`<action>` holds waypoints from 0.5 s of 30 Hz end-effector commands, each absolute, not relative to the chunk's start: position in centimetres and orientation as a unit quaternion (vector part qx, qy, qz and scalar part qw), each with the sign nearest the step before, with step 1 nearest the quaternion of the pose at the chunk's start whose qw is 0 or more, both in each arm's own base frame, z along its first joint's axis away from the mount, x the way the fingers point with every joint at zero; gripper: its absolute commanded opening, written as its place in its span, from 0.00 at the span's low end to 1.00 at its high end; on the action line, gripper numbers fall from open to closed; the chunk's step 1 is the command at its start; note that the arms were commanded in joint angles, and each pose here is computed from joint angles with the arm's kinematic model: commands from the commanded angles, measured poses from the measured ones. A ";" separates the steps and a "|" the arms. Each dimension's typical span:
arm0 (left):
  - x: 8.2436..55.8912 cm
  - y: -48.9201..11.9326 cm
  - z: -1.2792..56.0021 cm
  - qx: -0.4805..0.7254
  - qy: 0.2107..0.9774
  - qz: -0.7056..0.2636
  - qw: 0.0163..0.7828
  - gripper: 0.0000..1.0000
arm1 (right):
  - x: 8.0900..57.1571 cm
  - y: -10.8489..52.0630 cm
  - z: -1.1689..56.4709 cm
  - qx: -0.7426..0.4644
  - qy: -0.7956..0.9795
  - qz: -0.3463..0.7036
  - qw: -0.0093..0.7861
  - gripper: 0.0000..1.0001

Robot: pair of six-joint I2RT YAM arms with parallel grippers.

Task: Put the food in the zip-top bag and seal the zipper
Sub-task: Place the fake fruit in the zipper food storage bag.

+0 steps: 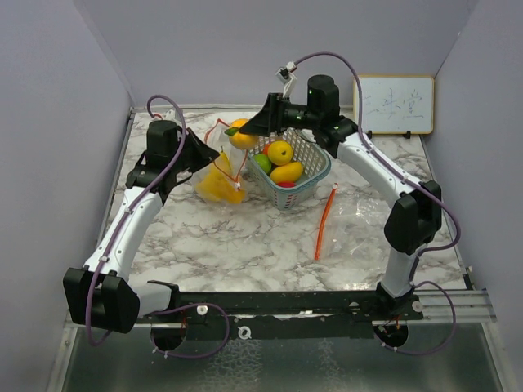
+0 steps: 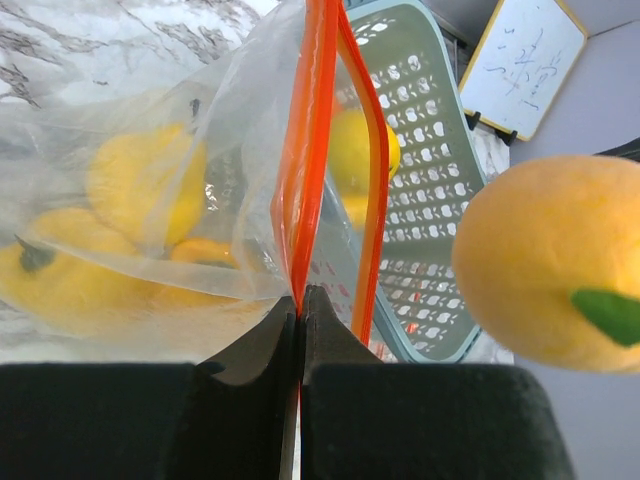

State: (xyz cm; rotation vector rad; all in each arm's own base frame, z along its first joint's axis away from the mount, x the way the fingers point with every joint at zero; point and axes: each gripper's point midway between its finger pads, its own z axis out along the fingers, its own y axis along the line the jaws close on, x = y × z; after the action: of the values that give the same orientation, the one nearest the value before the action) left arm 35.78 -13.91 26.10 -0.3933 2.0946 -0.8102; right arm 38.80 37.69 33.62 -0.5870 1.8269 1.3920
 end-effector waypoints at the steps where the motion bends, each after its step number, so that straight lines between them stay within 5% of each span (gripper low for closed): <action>1: 35.7 -14.8 27.5 -0.153 0.815 -0.364 0.424 0.00 | 36.5 39.3 36.2 -0.211 0.670 0.617 0.355 0.02; 15: 34.3 -17.4 30.6 -0.098 0.771 -0.455 0.434 0.00 | 39.0 40.3 27.0 -0.112 0.816 0.444 0.352 0.02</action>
State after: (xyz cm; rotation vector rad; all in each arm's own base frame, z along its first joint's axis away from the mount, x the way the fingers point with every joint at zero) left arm 35.00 -16.08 26.29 -0.3633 2.0566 -1.0010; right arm 37.21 41.31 31.11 -0.3775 1.9623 1.4183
